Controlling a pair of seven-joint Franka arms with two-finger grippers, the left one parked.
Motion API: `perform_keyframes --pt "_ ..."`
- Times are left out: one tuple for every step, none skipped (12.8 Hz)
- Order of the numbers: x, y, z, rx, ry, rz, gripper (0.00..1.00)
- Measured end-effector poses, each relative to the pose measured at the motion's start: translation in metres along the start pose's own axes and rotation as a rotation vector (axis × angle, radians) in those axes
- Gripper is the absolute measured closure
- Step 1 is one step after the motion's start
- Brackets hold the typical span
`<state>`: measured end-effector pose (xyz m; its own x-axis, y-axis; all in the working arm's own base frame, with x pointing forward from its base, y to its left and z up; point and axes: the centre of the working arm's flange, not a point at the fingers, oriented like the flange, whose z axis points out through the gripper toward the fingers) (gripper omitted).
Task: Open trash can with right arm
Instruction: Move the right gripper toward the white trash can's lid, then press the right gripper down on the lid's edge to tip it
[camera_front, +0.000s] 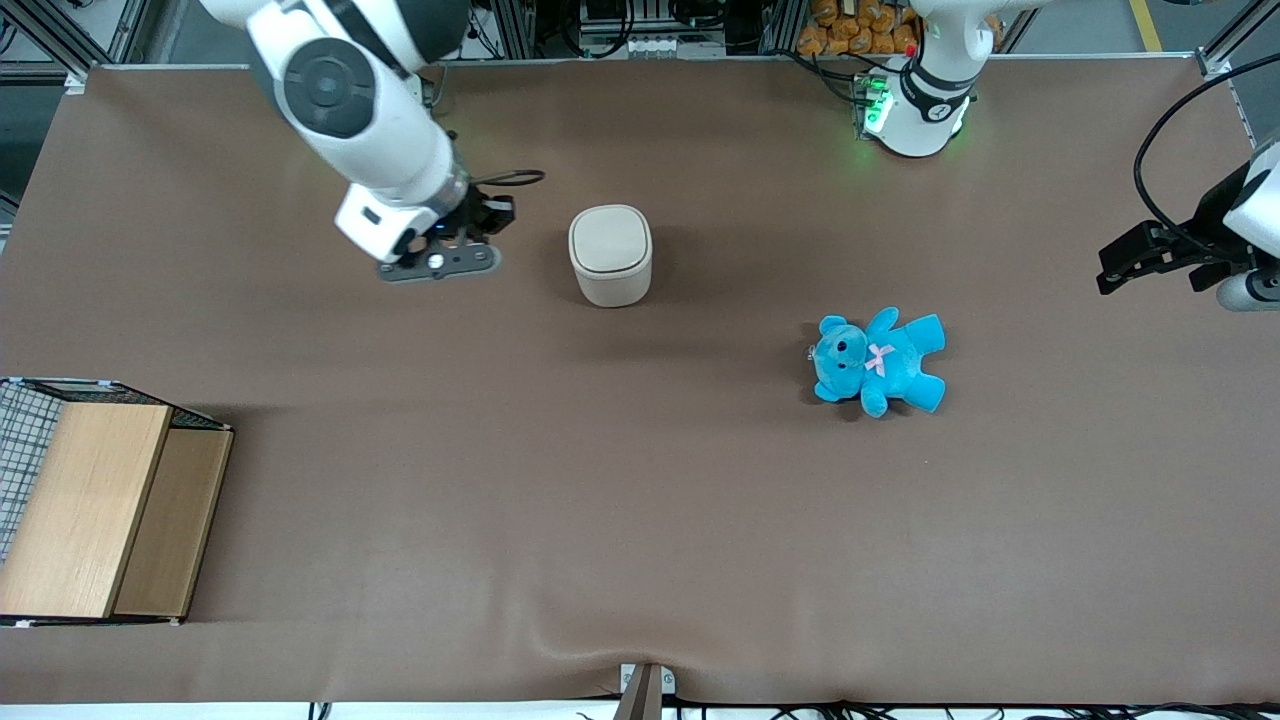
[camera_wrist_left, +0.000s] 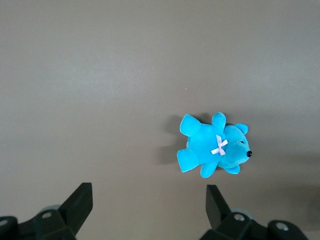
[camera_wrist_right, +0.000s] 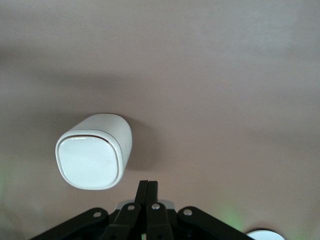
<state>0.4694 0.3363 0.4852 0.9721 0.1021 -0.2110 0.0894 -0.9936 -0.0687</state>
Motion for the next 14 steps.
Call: perform_keyframes --pt "-0.006 -0.015 0.019 0.005 0.012 0.015 0.99" --pt "-0.015 -0.032 0.041 0.010 0.024 0.026 0.99" --pt "-0.025 -0.045 0.062 0.014 0.033 0.024 0.99" --pt "-0.034 -0.055 0.080 0.017 0.042 0.011 0.99" --pt "-0.042 -0.061 0.097 0.015 0.044 0.004 0.99" --pt "-0.046 -0.062 0.108 0.012 0.041 0.005 0.99" --pt "-0.047 -0.061 0.115 0.013 0.044 0.011 0.99" --pt "-0.046 -0.060 0.120 0.019 0.053 0.015 0.99" --pt "-0.046 -0.059 0.125 0.024 0.061 0.017 0.99" --pt "-0.047 -0.059 0.130 0.026 0.063 0.024 0.99" --pt "-0.048 -0.059 0.135 0.027 0.064 0.031 0.99" --pt "-0.049 -0.060 0.139 0.029 0.065 0.035 0.99" --pt "-0.051 -0.062 0.144 0.030 0.068 0.033 0.99" --pt "-0.051 -0.063 0.147 0.030 0.070 0.031 0.99"
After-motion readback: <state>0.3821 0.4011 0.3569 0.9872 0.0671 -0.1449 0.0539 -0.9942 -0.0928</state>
